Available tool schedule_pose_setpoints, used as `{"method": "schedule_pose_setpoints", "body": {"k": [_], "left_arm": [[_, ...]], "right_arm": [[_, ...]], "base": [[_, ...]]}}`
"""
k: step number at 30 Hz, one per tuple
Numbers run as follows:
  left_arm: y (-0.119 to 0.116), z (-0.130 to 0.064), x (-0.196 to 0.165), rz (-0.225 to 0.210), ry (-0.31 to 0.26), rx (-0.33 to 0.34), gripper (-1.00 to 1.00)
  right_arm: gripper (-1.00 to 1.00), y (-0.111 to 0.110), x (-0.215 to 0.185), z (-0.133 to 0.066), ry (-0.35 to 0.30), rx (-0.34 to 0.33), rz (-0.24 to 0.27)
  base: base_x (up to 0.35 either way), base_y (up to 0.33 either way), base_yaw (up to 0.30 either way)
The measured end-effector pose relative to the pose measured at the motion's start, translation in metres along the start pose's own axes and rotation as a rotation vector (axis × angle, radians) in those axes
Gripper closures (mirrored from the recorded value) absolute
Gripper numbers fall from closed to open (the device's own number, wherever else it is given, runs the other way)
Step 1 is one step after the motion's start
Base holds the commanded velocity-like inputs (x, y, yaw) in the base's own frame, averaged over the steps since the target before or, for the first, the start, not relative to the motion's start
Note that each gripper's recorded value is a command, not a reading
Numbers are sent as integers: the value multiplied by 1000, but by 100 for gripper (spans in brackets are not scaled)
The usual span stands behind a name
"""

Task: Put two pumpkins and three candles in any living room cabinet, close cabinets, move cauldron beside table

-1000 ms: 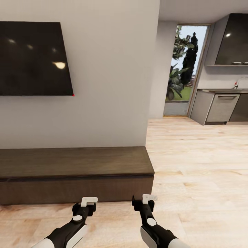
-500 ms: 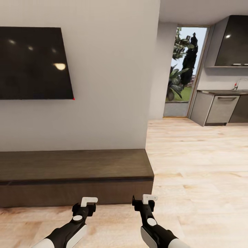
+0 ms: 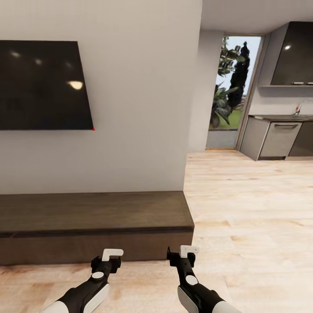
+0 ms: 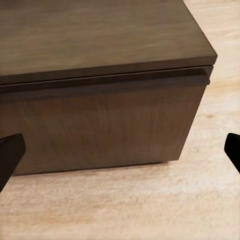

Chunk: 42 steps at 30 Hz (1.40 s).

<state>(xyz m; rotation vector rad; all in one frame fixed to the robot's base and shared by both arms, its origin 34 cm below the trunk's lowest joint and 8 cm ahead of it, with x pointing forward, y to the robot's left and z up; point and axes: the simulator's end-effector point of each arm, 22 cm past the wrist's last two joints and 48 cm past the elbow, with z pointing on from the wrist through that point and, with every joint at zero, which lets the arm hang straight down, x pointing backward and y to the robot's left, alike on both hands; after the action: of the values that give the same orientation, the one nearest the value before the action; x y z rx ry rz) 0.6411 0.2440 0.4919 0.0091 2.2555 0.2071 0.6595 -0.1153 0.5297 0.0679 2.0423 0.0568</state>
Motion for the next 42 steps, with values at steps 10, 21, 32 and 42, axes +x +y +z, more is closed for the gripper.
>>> {"method": "schedule_pose_setpoints", "body": {"k": [10, 21, 32, 42], "left_arm": [[3, -10, -18, 0, 0, 0, -100], [6, -21, -37, 0, 1, -1, -100], [9, -33, -55, 0, 1, -1, -100], [12, -43, -71, 0, 1, -1, -100]], "right_arm": [[-100, 2, -20, -6, 0, 0, 0], [-100, 3, -41, -13, 0, 0, -1], [-100, 5, -61, -20, 0, -1, -2], [-100, 6, -79, -27, 1, 0, -3]], "base": [[0, 0, 0], [0, 0, 0], [0, 0, 0], [0, 0, 0]]}}
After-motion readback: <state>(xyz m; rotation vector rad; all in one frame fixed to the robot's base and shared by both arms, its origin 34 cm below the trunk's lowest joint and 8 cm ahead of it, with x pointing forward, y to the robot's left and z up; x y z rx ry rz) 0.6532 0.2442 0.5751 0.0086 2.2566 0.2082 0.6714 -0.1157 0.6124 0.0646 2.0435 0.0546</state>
